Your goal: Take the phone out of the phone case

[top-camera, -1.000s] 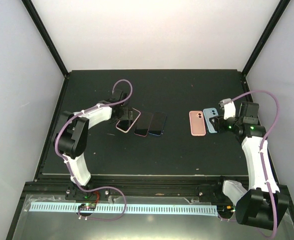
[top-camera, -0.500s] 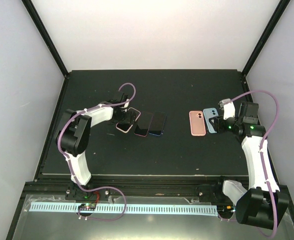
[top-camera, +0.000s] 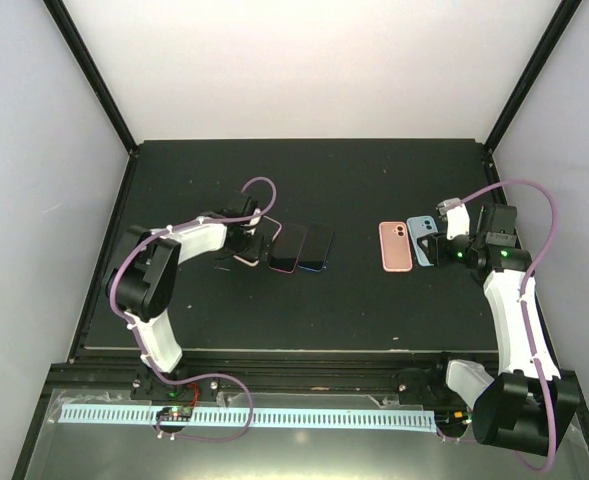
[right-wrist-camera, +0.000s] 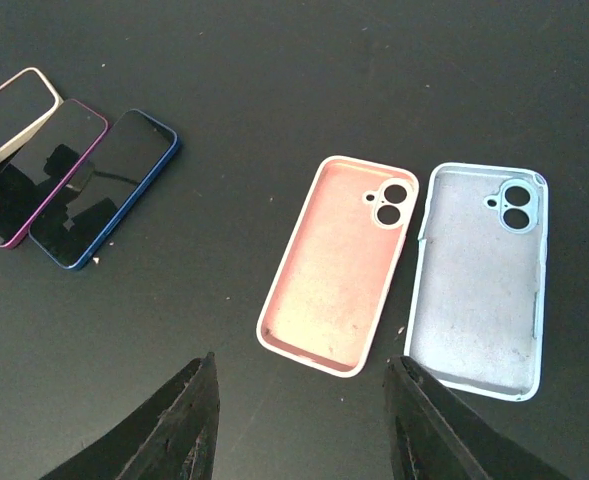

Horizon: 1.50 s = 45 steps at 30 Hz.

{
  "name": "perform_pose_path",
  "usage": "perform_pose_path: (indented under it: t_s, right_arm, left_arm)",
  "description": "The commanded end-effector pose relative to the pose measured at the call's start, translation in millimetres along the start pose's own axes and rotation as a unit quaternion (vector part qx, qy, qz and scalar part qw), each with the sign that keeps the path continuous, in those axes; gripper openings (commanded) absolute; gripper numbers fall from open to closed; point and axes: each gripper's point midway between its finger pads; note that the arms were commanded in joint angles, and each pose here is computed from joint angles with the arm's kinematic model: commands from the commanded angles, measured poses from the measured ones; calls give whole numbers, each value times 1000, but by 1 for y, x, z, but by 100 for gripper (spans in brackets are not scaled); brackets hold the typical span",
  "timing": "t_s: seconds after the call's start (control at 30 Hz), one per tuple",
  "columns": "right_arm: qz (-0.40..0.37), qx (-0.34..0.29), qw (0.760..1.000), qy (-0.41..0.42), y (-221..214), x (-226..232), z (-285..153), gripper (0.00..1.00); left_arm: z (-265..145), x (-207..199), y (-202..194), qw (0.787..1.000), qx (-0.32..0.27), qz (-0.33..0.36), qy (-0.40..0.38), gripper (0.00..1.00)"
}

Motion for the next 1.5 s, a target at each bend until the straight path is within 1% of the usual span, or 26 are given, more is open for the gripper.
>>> perform_pose_path:
  t_s: [0.0, 0.1, 0.13, 0.2, 0.3, 0.43, 0.5, 0.6, 0.67, 0.7, 0.77, 0.87, 0.93, 1.0, 1.07, 1.13, 1.27, 1.33, 1.47]
  right_arm:
    - [-7, -9, 1000, 6, 8, 1, -4, 47]
    - [-7, -7, 1000, 8, 7, 2, -3, 47]
    - [-6, -7, 1000, 8, 7, 2, -3, 47]
    - [-6, -7, 1000, 9, 7, 2, -3, 47]
    - [-6, -4, 1000, 12, 6, 2, -2, 47]
    - [-5, 0, 1000, 15, 5, 3, -1, 47]
    - [-5, 1, 1000, 17, 5, 3, 0, 47]
    - [-7, 1, 1000, 21, 5, 4, 0, 47]
    - [-8, -2, 999, 31, 6, 8, 0, 47]
    - [-10, -6, 999, 47, 7, 13, 0, 46]
    - [-12, -12, 997, 69, 9, 21, -2, 46]
    - [-25, -26, 994, 107, 15, 35, -8, 45]
    - [-32, -36, 989, 139, 23, 47, -15, 44]
    - [-41, -38, 984, 171, 35, 61, -25, 44]
    - [-56, -24, 975, 212, 44, 80, -34, 44]
    - [-70, 3, 965, 254, 47, 104, -42, 45]
    - [-90, 52, 932, 348, 34, 153, -51, 50]
    - [-100, 84, 923, 362, 21, 173, -46, 51]
    - [-140, 146, 909, 364, -8, 203, -35, 54]
  left_arm:
    - [4, 2, -21, 996, 61, 52, 42, 99]
    - [11, 5, -28, 991, 89, 76, 68, 98]
    - [14, 3, -31, 990, 95, 82, 66, 96]
    - [19, 2, -34, 988, 107, 94, 60, 88]
    - [22, 0, -34, 986, 116, 105, 57, 82]
    - [15, 2, -32, 987, 111, 93, 65, 69]
    - [6, 7, -29, 988, 106, 80, 82, 64]
    - [-18, 10, -16, 991, 67, 68, 97, 59]
    - [-40, 3, -4, 994, 20, 64, 87, 56]
    - [-52, -4, 2, 994, -6, 67, 82, 54]
    - [-78, -34, 12, 992, -66, 98, 51, 52]
    - [-116, -82, 12, 978, -135, 156, 15, 51]
    - [-137, -112, 4, 966, -175, 191, -3, 51]
    - [-157, -144, -9, 951, -213, 222, -41, 51]
    - [-175, -173, -27, 931, -247, 254, -87, 51]
    - [-198, -195, -45, 905, -289, 290, -118, 51]
    - [-211, -209, -63, 880, -324, 328, -114, 51]
    - [-213, -214, -71, 866, -334, 359, -93, 51]
    - [-215, -222, -81, 845, -349, 401, -57, 52]
Point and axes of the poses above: each gripper's point midway between its finger pads, its own z axis out along the fingers, its own x axis along the line the jaws close on, y = z × x, and after that the axes turned 1 degree about -z, right-handed
